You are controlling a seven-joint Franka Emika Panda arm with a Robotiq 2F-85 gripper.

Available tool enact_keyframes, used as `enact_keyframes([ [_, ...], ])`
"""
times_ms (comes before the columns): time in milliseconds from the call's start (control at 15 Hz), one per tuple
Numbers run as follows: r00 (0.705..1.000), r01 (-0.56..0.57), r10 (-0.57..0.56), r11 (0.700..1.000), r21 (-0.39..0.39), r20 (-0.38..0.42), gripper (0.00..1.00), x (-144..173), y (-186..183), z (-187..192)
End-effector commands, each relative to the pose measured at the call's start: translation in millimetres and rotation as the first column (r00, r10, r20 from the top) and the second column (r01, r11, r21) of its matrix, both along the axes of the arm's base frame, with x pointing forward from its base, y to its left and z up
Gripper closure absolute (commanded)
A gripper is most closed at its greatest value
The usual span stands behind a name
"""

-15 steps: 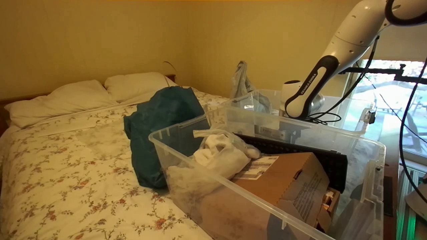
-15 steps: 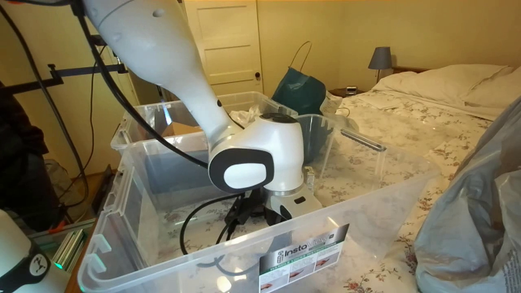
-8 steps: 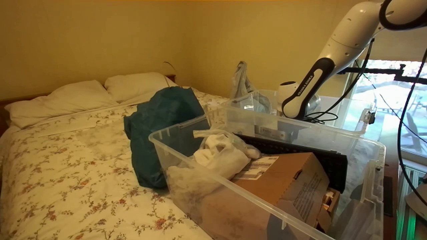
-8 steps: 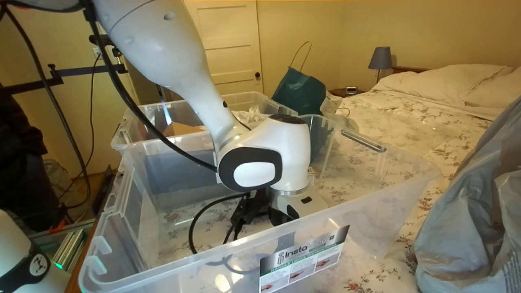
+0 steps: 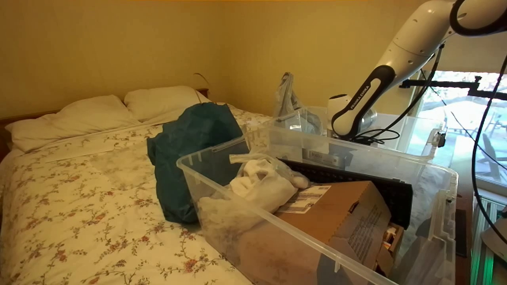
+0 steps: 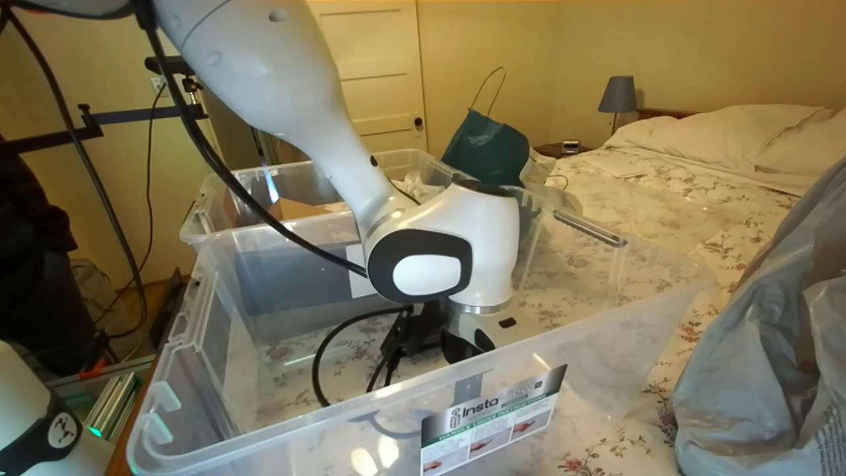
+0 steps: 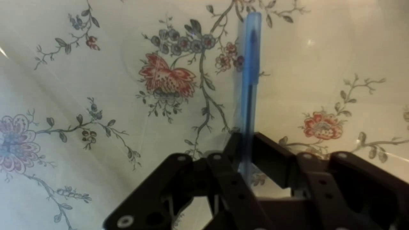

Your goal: Move the pen from the plastic box on the right to the one on the left

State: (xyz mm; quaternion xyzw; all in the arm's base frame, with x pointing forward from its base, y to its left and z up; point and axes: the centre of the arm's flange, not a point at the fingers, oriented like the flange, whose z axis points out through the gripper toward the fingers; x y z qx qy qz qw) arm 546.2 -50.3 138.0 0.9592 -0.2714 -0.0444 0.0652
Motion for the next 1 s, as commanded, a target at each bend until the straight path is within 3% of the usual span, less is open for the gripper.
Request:
enact_keyframes([
  [0,0.997,0.022,-0.020,1.000,0.019,-0.079,0.96,-1.6,-2.8,4.4],
  [533,0.997,-0.078,0.073,0.987,0.138,0.036,0.96,-76.3,-24.1,114.7],
  [933,0.972,-0.172,0.141,0.972,0.159,0.187,0.96,-127.4,25.0,194.8],
])
